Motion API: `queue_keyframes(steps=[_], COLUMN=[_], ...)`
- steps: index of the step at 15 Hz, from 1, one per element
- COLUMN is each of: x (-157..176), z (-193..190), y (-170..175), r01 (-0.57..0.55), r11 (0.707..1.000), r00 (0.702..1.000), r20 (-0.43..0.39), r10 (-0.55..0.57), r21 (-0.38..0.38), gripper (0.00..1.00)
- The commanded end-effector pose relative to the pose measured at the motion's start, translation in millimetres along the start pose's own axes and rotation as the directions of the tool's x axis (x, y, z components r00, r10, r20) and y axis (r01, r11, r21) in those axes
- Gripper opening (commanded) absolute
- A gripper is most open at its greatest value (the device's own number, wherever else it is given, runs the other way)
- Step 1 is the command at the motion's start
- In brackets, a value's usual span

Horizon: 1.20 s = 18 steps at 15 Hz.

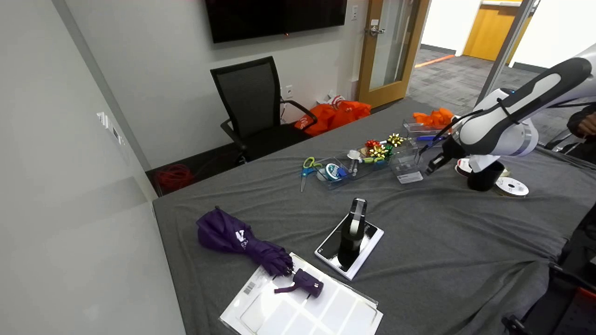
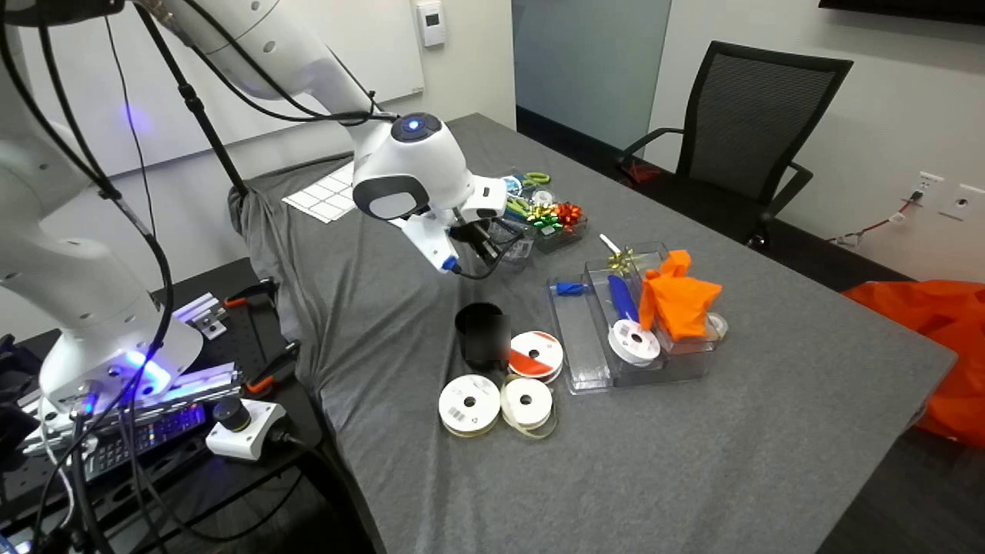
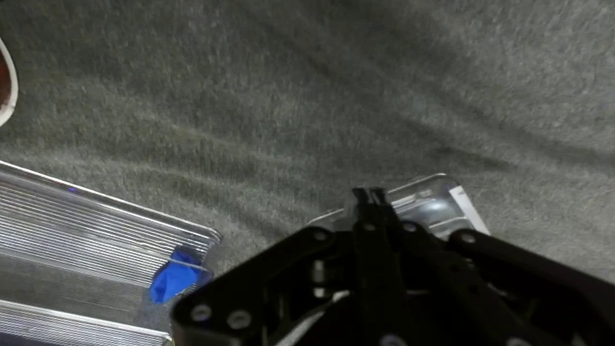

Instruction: Push the plastic bottle forwards

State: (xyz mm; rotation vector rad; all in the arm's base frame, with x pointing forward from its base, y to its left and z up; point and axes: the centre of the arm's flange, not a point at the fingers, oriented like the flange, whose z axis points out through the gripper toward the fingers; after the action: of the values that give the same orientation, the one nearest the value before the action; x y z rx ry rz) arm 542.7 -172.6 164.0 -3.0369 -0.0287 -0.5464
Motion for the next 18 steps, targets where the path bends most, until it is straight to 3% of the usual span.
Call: queue_keyframes(steps=[1,11,18], x=[4,-47,-75], z=[16,18,-20], y=[13,43,11], r01=[-0.002,-0.015,-0.006], r11=[1.0,0.995,0.993], r00=[1.0,0.989,0.97], r20=[-0.023,0.146,0.24], r10=[0.002,0.03,0.035], r21=[-0.003,-0.103,-0.121], gripper=[0.0,0.0,0.0])
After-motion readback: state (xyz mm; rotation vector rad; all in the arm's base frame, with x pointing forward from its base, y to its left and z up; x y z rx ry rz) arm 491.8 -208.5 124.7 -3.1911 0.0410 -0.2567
